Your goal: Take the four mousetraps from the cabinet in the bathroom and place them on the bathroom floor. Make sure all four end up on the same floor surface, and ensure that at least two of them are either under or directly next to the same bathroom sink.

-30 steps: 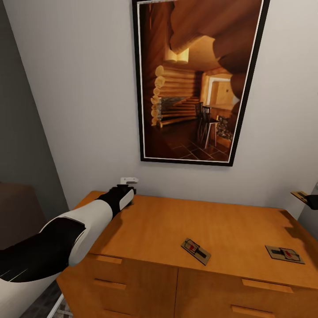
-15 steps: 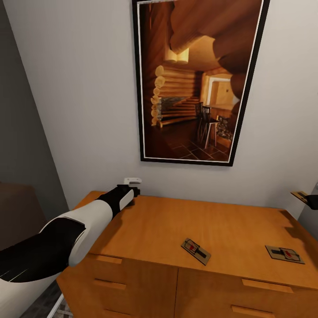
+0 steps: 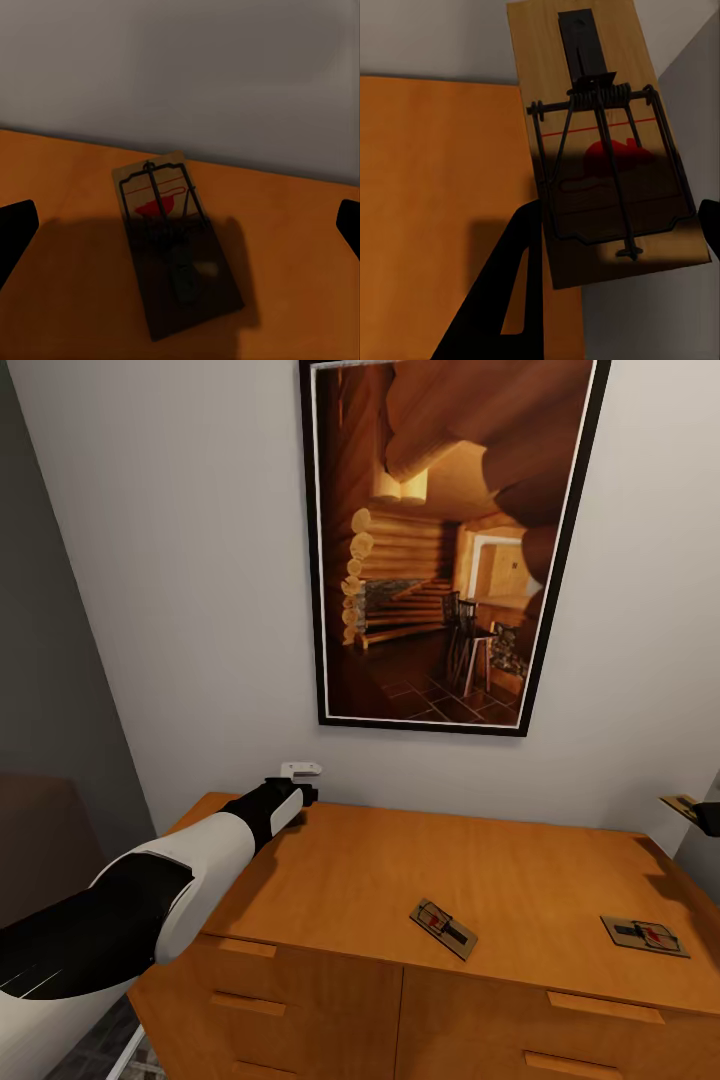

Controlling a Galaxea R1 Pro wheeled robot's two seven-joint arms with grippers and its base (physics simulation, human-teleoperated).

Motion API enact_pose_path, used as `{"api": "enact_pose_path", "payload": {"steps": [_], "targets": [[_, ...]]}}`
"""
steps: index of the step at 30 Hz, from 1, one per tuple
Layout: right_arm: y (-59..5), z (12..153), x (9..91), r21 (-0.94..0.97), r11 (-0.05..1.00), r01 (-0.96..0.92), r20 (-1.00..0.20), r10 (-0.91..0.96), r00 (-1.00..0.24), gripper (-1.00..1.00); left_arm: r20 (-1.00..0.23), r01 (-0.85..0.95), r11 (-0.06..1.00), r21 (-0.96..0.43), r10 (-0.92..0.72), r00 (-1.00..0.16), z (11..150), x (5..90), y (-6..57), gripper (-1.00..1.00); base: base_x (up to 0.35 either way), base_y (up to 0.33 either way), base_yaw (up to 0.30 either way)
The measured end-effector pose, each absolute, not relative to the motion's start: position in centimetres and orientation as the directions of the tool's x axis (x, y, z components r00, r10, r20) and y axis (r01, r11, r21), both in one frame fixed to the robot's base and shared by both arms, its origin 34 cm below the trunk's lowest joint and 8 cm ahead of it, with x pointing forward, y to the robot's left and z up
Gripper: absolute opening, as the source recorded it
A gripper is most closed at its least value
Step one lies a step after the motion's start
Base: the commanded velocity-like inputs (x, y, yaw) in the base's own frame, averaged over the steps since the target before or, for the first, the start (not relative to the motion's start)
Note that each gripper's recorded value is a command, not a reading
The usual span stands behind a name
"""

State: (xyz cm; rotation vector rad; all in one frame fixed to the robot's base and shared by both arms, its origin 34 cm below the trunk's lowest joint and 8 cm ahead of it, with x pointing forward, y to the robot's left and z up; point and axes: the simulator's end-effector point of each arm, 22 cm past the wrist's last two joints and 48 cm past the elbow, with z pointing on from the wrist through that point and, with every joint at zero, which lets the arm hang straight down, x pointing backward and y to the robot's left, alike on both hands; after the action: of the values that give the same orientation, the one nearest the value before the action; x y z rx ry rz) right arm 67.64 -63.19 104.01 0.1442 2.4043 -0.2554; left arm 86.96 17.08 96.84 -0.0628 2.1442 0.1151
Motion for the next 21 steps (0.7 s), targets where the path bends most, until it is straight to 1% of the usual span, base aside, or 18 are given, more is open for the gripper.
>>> {"api": "enact_pose_path", "payload": {"steps": [21], "targets": [[-63.7,102.9,67.4,-0.170,0.969,0.179,-0.656,0.024,-0.755,-1.00,-0.840,-0.077,0.996,0.051,0.001,-0.543,96.5,87.1,16.6,1.00,0.000,0.000,0.000]]}}
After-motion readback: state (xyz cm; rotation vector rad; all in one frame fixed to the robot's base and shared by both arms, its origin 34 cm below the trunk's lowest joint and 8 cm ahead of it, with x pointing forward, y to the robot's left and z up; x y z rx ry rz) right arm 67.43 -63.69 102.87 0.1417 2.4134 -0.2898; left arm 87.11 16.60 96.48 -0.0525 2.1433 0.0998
